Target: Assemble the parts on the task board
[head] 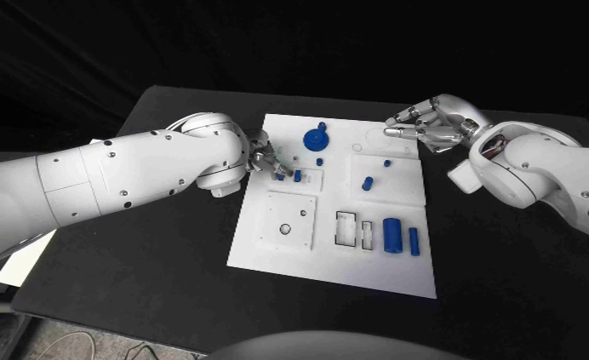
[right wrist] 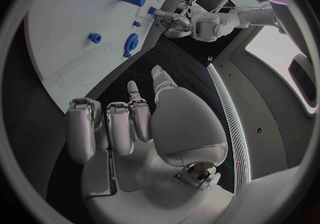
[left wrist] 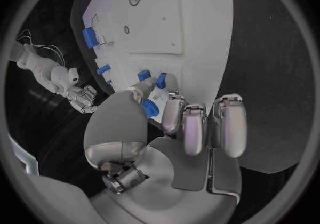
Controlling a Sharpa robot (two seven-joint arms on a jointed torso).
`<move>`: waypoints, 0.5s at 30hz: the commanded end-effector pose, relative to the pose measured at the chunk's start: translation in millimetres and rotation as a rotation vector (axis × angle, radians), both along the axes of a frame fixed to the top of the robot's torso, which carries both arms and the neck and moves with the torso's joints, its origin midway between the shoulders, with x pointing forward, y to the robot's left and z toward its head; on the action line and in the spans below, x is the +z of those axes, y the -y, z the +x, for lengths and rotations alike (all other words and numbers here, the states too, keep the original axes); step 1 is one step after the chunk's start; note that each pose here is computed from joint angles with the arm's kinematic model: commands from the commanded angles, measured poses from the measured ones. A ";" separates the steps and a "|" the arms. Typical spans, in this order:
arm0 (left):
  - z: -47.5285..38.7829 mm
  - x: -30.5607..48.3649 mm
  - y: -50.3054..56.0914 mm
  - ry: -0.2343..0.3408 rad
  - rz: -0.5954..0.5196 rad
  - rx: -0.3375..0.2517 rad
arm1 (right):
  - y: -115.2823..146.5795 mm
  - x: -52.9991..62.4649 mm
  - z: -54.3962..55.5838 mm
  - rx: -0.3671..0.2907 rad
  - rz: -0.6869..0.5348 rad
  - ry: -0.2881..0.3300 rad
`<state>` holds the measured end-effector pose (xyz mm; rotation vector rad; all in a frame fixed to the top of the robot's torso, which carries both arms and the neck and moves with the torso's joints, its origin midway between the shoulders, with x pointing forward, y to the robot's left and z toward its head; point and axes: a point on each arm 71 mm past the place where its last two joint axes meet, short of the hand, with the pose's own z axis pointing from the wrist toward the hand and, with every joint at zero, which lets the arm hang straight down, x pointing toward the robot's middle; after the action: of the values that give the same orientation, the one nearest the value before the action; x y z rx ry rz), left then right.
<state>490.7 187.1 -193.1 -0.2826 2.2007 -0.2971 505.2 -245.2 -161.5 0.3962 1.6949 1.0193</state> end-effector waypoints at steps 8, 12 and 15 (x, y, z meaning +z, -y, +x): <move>-0.9 -0.2 -1.5 -0.002 -0.012 0.016 | -1.0 -0.2 -0.7 0.014 0.001 -0.001; -1.1 0.5 -3.0 0.006 -0.020 0.019 | -0.9 -0.2 -0.7 0.014 0.001 -0.001; -1.8 1.9 -3.9 0.018 -0.033 0.018 | -0.9 -0.4 -0.7 0.015 0.001 -0.002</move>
<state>489.3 192.4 -192.5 -0.3066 2.1915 -0.2983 505.2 -245.6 -161.6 0.3965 1.6948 1.0190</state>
